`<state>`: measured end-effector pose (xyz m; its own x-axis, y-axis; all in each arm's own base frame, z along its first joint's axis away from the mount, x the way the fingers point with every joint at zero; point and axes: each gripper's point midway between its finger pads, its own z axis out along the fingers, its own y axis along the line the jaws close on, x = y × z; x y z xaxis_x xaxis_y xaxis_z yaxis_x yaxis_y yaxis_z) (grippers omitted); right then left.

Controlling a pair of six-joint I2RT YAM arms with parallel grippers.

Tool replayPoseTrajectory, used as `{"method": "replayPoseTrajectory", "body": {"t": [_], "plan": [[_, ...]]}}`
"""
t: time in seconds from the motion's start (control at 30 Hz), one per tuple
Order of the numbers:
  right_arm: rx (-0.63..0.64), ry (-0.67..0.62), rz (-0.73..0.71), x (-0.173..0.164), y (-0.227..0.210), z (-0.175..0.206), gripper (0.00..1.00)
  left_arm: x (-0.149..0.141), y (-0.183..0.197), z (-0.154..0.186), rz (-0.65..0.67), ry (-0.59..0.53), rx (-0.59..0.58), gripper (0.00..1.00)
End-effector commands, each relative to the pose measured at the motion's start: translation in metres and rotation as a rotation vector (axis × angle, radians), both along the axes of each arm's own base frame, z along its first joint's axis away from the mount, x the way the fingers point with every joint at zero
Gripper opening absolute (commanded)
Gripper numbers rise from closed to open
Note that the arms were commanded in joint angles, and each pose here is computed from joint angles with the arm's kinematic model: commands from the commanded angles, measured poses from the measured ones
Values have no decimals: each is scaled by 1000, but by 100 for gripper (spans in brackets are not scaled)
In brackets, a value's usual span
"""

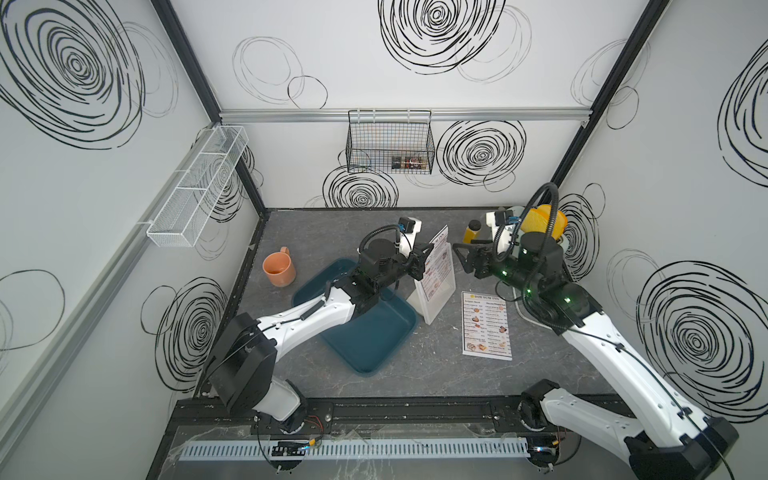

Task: Replace the menus in the menu holders
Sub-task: Insert the menu into the menu holder.

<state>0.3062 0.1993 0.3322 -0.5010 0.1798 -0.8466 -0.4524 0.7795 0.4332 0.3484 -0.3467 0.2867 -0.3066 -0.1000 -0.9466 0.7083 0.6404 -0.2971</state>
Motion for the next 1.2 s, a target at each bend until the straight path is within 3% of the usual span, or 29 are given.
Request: {"method": "replayPoseTrajectory", "body": {"t": [0.0,0.17,0.3,0.53,0.93,1.1,1.17], "plan": [[152,117,39,0,19,15,63,-3,-10,0,-32,-23,10,9],[191,126,72,21,38,24,57,-4,-21,-7,-48,-9,23,13],[156,212,25,38,42,-3,54,1,-13,-3,22,-19,26,28],[119,253,55,50,55,-19,52,2,9,7,112,-46,49,49],[-56,241,138,53,87,-22,46,-36,63,-4,204,4,54,57],[-167,299,133,60,91,-35,41,-45,65,-13,150,44,25,59],[-232,312,130,62,90,-40,39,-45,60,-15,113,75,-11,68]]}}
